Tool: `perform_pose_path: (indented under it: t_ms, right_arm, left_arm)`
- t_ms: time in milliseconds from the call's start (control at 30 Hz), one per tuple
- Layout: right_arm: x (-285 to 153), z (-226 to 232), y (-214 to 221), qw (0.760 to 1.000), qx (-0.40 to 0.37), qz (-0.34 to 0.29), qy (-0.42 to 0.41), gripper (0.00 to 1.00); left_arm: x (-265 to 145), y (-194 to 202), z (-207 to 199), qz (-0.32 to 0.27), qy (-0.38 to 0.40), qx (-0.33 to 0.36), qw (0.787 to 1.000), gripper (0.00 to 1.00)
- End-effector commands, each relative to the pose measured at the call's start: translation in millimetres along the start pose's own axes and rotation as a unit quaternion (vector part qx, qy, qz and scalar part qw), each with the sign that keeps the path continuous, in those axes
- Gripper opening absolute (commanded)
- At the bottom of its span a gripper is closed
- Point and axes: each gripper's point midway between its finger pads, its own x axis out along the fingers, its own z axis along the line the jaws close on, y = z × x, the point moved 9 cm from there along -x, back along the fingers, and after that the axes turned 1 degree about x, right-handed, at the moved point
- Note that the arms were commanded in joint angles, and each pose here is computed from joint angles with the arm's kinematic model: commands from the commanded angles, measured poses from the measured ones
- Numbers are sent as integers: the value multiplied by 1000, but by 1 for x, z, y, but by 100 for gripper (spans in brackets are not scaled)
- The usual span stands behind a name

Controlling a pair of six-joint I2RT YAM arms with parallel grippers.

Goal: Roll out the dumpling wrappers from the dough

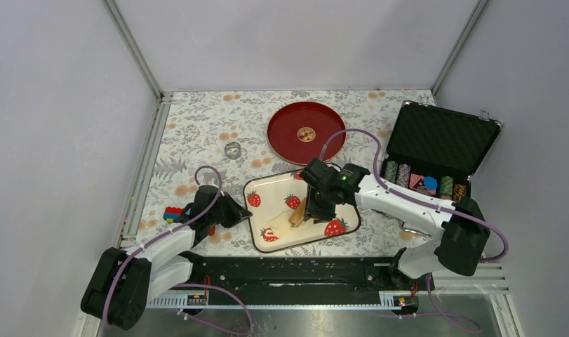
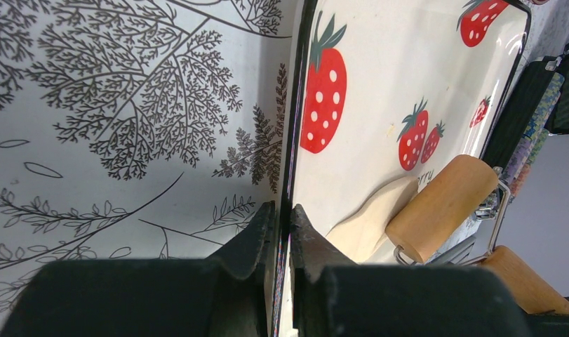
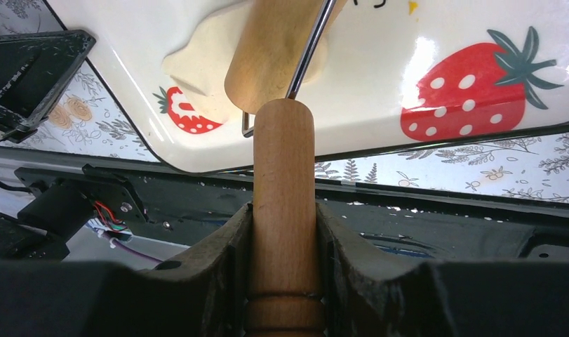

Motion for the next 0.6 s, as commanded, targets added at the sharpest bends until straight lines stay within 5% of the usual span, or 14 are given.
perform_pose_path:
  t_ms: [0, 567]
  right_arm:
    - [3, 9, -1, 1000, 5, 17, -19, 0]
    - [62, -70, 41, 983, 123, 117, 65, 0]
  left_arm:
    - [0, -9, -9, -26, 19, -2, 999, 0]
    - [0, -9, -8, -26, 19, -1, 999, 0]
